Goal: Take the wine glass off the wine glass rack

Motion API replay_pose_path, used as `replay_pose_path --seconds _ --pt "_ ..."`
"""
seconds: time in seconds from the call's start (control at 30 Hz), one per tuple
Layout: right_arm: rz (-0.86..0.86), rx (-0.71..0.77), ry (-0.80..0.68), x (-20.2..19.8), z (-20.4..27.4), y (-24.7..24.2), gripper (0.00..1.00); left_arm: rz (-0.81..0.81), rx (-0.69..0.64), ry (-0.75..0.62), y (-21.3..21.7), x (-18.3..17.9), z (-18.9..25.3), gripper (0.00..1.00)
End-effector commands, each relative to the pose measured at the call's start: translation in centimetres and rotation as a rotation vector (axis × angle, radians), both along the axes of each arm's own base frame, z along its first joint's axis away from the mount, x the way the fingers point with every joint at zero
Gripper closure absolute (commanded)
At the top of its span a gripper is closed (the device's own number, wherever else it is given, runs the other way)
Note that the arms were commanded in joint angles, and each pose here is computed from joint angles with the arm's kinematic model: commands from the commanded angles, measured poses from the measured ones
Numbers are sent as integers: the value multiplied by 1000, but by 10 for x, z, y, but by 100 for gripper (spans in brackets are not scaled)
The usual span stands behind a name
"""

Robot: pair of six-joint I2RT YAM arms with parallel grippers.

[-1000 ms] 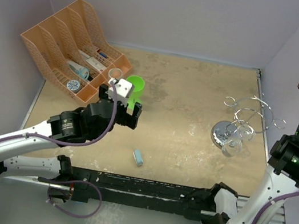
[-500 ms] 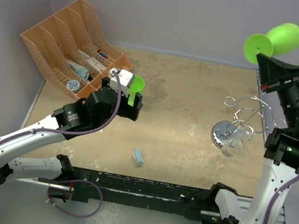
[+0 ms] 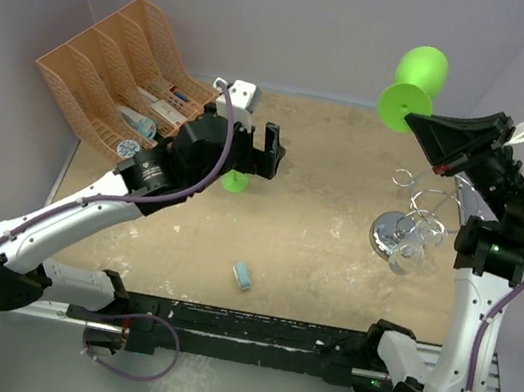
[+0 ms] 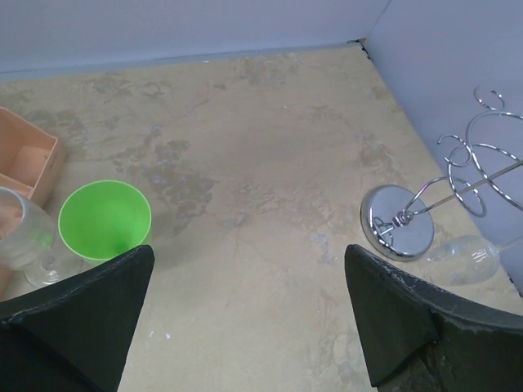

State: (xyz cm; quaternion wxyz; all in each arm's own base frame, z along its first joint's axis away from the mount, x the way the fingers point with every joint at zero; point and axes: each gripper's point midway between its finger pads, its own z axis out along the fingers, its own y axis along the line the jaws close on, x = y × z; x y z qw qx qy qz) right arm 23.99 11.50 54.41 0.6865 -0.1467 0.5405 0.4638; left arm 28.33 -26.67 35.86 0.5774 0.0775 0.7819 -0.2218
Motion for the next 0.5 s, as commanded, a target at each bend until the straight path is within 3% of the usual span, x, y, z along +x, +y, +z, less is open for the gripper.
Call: replay_pose_path --seconds 0.0,0.23,0.47 --pt "102 -28 -57 -36 5 15 100 12 -142 -23 1 11 43 3" --pt "182 16 -39 -49 -14 21 100 -31 -345 -20 19 24 73 4" --pt "303 69 -19 -73 -22 28 100 -216 -586 -20 27 29 113 3"
